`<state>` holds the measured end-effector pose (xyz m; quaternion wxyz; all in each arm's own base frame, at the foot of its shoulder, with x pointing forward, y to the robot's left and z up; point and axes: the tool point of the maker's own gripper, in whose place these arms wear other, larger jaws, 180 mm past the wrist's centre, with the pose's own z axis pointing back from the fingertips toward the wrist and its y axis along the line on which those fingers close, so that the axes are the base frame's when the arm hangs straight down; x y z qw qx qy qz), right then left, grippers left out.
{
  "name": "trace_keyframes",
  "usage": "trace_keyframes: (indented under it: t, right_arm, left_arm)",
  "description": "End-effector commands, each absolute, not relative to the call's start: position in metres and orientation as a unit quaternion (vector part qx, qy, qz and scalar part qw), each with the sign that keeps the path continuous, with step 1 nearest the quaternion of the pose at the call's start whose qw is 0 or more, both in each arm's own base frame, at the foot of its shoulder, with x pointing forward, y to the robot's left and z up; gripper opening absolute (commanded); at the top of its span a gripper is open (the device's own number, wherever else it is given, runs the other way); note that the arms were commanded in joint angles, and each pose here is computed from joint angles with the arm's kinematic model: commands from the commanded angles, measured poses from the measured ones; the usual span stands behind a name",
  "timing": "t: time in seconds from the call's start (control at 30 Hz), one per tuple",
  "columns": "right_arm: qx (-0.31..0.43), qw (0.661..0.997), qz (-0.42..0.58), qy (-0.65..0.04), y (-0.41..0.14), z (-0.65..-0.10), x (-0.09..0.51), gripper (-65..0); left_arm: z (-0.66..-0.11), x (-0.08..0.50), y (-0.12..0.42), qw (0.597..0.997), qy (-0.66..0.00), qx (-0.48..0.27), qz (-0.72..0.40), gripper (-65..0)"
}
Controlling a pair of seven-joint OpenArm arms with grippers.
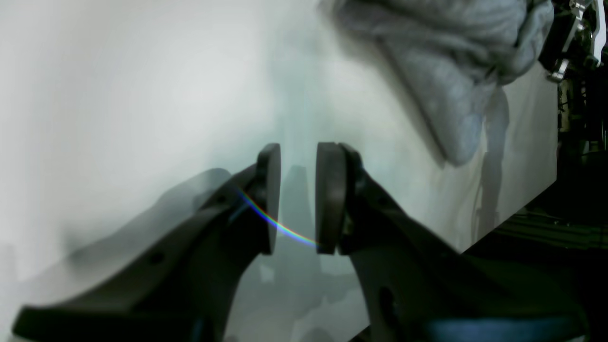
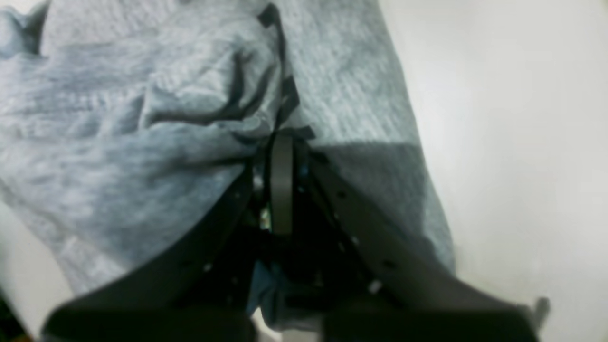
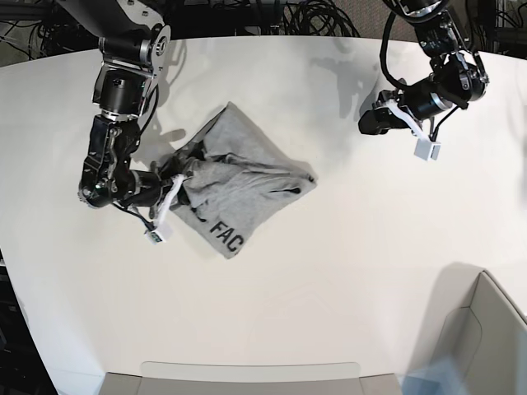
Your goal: Fold the T-shirt properly
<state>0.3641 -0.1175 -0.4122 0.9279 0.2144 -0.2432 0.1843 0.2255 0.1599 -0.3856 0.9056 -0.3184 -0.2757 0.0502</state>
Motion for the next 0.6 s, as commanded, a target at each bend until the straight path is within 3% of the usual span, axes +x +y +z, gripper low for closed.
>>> trace_keyframes:
  t: [0.0,0.33,0.57]
  right_arm:
    - [0.183,0.933,0.200,-0.238,-0.132,-0.406,0.370,-65.0]
    - [0.124,0.937,0.252,-0.208,-0.138,-0.384,0.366,-65.0]
    - [0.083,0.909,0.351,-0.210,-0.103,-0.370,0.356,-65.0]
  left_arm:
    - [-0.376,0.233,0.162,0.899,-0.296,-0.319,0.044,-51.4]
    - [-0.376,0.232,0.162,0.900,-0.295,-0.319,0.044,-51.4]
    - [-0.376,0.232,0.162,0.900,-0.295,-0.319,0.044,-51.4]
